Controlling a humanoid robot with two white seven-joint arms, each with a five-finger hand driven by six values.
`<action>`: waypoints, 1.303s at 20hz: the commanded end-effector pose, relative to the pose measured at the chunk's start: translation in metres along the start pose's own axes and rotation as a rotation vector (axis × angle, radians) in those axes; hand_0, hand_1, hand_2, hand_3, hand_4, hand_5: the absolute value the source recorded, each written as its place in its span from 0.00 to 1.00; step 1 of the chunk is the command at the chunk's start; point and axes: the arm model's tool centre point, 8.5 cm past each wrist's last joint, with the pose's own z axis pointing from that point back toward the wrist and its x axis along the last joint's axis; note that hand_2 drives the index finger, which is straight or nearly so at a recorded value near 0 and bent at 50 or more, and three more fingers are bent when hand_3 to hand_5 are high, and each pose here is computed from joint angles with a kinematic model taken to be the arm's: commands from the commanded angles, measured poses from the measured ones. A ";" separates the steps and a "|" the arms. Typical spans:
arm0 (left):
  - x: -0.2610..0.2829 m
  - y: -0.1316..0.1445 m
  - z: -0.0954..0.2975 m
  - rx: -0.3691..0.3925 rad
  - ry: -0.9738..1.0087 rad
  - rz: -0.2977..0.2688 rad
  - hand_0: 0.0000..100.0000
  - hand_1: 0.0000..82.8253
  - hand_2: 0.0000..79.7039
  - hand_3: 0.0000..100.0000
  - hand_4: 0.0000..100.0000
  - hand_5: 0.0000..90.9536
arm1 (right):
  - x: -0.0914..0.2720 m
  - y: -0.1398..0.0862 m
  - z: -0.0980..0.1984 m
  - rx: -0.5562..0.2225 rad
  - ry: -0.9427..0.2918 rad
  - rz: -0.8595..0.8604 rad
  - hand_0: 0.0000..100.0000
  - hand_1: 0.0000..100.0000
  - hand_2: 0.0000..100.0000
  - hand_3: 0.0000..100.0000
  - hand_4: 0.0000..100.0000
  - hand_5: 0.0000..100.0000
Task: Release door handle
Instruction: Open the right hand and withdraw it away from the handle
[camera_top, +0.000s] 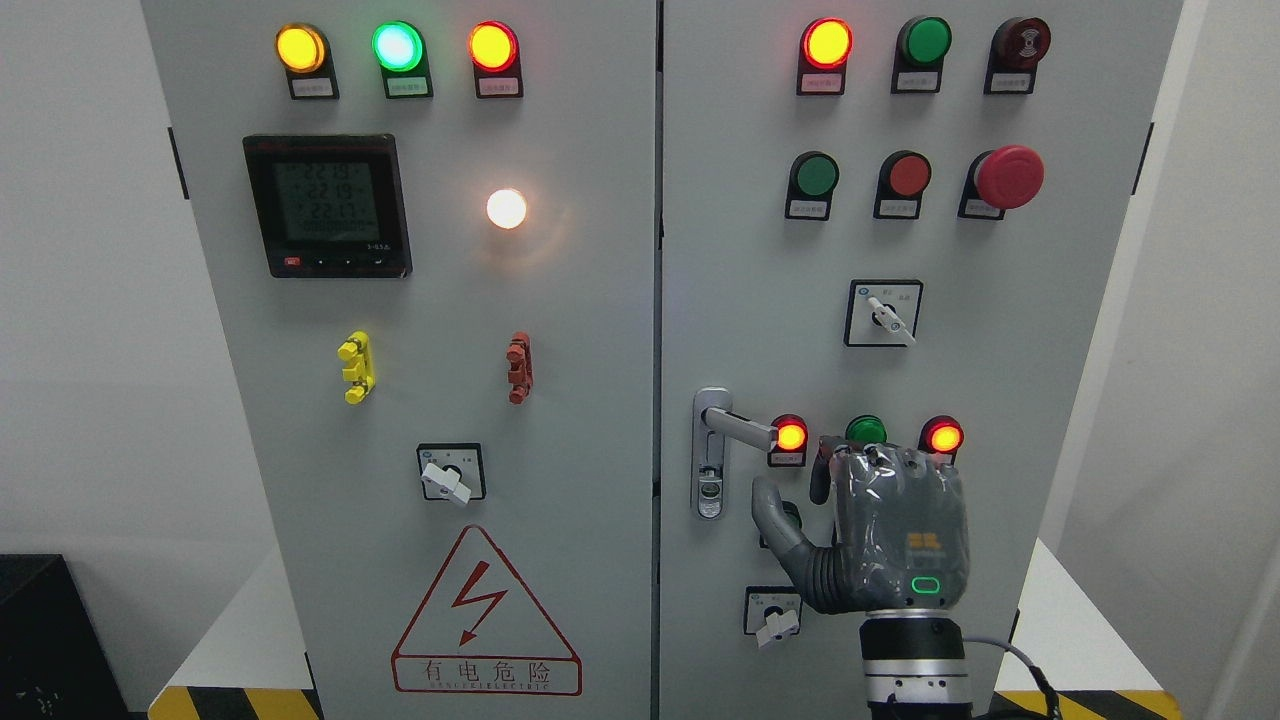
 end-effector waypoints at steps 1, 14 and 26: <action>0.007 -0.001 -0.001 -0.003 -0.018 -0.022 0.00 0.00 0.03 0.09 0.01 0.00 | -0.031 -0.019 0.022 -0.041 0.014 0.036 0.33 0.36 0.56 0.95 0.80 0.74; 0.007 -0.001 -0.001 -0.003 -0.018 -0.022 0.00 0.00 0.03 0.09 0.01 0.00 | -0.094 -0.045 0.048 -0.073 0.053 0.049 0.34 0.32 0.12 0.15 0.08 0.00; 0.007 -0.001 -0.001 -0.003 -0.018 -0.022 0.00 0.00 0.03 0.09 0.01 0.00 | -0.090 -0.058 0.043 -0.117 0.005 0.031 0.35 0.23 0.00 0.00 0.00 0.00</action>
